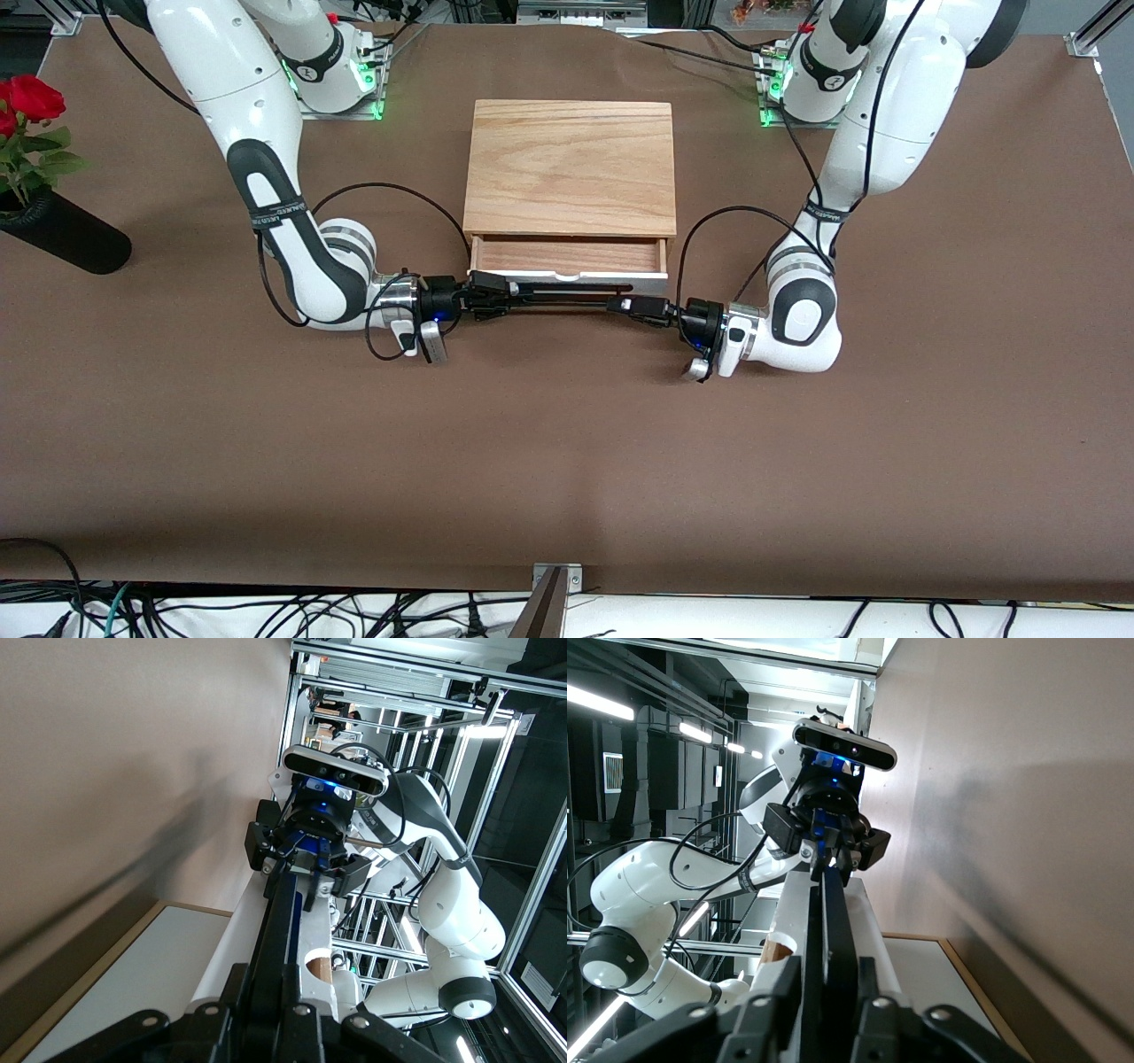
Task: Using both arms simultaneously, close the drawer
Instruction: 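Grip the black drawer handle ends with both grippers, then push the drawer handle into the cabinet with both grippers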
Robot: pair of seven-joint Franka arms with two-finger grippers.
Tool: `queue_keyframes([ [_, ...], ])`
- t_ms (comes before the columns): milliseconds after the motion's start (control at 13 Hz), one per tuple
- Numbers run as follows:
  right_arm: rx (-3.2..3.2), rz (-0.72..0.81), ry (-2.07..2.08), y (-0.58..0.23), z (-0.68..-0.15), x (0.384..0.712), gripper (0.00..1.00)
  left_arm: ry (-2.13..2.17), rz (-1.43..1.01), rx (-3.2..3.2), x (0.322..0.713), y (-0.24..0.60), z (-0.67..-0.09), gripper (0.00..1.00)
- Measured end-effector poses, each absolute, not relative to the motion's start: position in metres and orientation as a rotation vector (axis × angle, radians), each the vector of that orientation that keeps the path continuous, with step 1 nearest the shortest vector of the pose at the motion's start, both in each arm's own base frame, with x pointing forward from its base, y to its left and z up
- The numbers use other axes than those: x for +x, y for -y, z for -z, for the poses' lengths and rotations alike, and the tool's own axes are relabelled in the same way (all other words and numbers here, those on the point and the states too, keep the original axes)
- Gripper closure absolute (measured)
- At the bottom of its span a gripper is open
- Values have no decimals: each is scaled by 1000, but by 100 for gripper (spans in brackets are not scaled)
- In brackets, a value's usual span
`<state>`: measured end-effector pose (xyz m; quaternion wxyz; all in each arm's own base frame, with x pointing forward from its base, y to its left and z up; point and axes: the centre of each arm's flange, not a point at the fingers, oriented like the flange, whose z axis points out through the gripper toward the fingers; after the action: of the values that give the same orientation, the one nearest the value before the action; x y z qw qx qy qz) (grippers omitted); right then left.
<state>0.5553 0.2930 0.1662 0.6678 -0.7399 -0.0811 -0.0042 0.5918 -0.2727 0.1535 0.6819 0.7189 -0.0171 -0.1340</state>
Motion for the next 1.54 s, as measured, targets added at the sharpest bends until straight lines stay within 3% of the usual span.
queue_keyframes([
  [462,-1652,12,153,-295,-161,554,81,36,306,1609,592,272,-154,81],
  [1538,-1606,-3,148,-294,-153,539,81,26,352,1578,579,274,-148,81],
])
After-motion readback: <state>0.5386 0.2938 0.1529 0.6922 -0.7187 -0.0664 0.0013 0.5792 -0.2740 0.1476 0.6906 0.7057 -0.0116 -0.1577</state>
